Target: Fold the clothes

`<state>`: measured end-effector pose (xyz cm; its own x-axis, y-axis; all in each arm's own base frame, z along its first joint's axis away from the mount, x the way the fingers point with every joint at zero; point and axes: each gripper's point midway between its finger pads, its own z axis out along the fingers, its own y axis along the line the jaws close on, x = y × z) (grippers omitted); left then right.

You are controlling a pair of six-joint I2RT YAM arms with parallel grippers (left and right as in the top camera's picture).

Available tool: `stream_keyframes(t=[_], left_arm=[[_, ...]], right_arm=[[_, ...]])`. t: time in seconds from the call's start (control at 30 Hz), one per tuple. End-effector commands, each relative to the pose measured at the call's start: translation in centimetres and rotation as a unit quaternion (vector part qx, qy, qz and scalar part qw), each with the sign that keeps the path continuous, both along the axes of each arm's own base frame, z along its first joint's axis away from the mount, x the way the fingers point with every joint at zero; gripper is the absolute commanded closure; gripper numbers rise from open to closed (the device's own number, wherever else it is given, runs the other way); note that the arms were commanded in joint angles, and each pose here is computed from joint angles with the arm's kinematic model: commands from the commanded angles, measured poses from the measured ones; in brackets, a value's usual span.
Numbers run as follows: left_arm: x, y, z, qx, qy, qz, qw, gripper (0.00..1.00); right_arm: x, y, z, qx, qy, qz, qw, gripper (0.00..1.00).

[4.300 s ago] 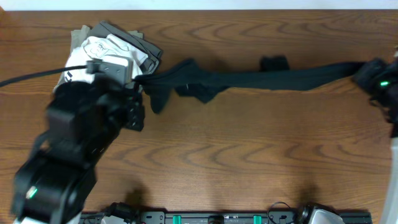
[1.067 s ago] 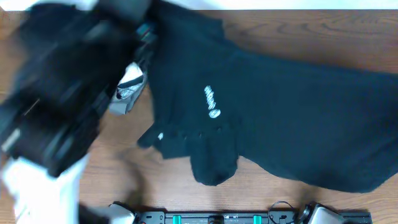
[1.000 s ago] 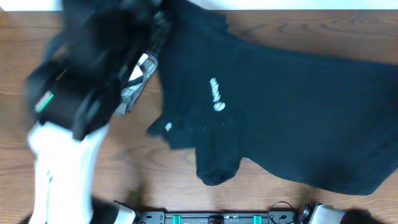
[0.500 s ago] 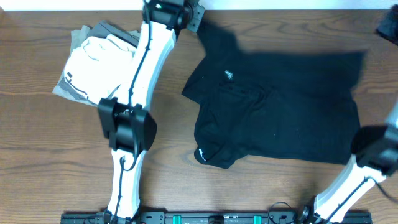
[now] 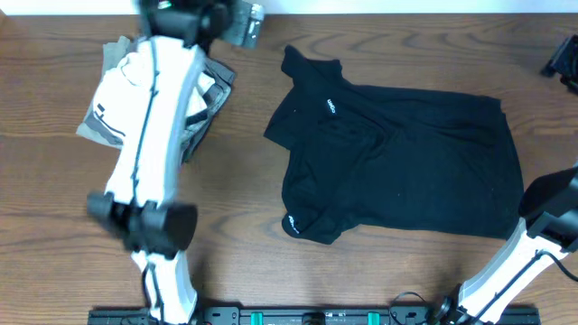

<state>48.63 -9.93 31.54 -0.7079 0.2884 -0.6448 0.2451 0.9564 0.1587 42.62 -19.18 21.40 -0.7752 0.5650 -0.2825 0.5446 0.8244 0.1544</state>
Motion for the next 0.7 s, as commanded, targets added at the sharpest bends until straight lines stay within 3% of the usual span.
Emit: stream_keyframes(t=[0.0, 0.17, 0.43, 0.67], left_arm=[[-3.0, 0.3, 0.2, -0.029, 0.039, 0.037, 0.998, 0.03], [-7.8, -1.4, -4.6, -0.064, 0.189, 0.009, 0.980, 0.03], [-12.6, -4.0, -15.6, -0.109, 0.387, -0.012, 0.916, 0.08], [-15.4, -5.3, -22.9, -0.087, 0.432, -0.042, 0.897, 0.18]], right_arm=[[-0.9, 1.5, 0.8, 0.009, 0.007, 0.031, 0.999, 0.39], [-2.6, 2.4, -1.7, 0.035, 0.059, 0.041, 0.997, 0.39], [-6.4, 4.2, -8.1, 0.090, 0.167, 0.056, 0.980, 0.43], [-8.1, 4.6, -12.3, 0.112, 0.202, 0.053, 0.971, 0.45]])
